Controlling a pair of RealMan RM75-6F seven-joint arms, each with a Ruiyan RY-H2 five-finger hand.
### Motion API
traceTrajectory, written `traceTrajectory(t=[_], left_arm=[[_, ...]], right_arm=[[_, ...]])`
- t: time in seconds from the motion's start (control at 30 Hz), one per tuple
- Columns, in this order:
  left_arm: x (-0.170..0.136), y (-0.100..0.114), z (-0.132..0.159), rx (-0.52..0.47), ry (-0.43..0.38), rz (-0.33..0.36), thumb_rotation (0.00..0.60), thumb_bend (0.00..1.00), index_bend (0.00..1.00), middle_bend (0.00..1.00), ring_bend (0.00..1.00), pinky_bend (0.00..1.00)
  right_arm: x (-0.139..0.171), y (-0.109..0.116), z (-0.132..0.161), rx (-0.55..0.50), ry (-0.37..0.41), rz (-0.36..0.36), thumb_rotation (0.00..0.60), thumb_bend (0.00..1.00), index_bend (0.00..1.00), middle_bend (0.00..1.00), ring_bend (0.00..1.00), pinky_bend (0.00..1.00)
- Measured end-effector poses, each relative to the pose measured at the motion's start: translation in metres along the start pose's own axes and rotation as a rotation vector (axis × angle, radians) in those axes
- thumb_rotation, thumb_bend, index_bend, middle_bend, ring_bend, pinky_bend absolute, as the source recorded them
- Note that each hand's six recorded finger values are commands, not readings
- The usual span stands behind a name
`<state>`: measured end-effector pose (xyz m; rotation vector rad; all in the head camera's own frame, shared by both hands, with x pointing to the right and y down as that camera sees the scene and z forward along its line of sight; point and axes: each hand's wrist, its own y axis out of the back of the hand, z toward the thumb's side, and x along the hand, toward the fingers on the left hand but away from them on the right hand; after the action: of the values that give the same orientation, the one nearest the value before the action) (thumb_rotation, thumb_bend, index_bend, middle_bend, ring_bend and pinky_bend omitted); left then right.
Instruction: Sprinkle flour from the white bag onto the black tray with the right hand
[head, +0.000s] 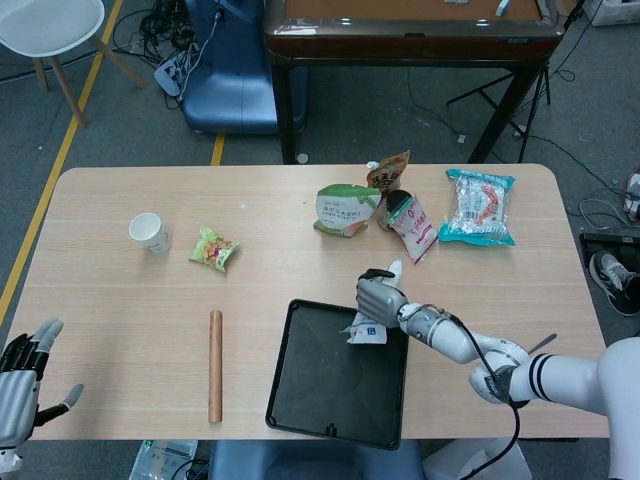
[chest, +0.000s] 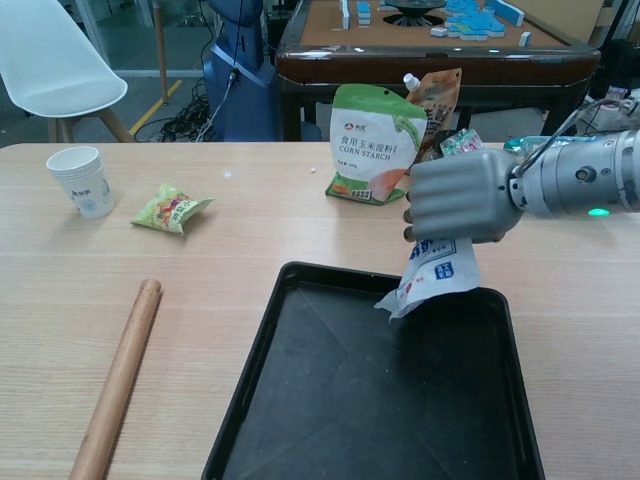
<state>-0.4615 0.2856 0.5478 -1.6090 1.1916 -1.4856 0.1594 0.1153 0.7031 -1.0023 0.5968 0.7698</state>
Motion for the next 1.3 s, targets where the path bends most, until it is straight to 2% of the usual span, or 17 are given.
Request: traceTrajectory(t=[0.23, 0.4, 0.9, 1.13, 1.3], left_arm=[[0.002, -0.001, 0.003, -0.003, -0.01, 0.0, 0.6, 0.21, 0.07, 0.09, 0.12, 0.06], [0.002, 0.0, 0.003, -0.002, -0.009, 0.003, 0.6, 0.21, 0.07, 0.09, 0.12, 0.06], [0.0, -0.002, 0.001, -0.006, -0.004, -0.006, 0.6, 0.21, 0.07, 0.09, 0.12, 0.06], [0.0, -0.001, 0.003, -0.008, -0.011, 0.001, 0.6, 0.21, 0.07, 0.09, 0.12, 0.06], [0.0, -0.002, 0.004, -0.011, -0.012, 0.0, 0.6, 0.21, 0.07, 0.09, 0.12, 0.06]], right_arm=[[0.014, 0.009, -0.033, -0.008, -0.079, -0.026, 0.6, 1.0, 0.79, 0.74, 0.62, 0.67], [0.019, 0.013, -0.041, -0.016, -0.089, -0.036, 0.6, 1.0, 0.8, 0.74, 0.62, 0.67], [0.004, -0.01, 0.008, -0.032, 0.025, 0.04, 0.6, 1.0, 0.81, 0.75, 0.62, 0.67], [0.015, 0.001, -0.028, -0.008, -0.048, 0.007, 0.6, 1.0, 0.85, 0.78, 0.66, 0.67], [0.022, 0.01, -0.038, 0.038, -0.029, -0.012, 0.6, 1.0, 0.92, 0.83, 0.71, 0.67]])
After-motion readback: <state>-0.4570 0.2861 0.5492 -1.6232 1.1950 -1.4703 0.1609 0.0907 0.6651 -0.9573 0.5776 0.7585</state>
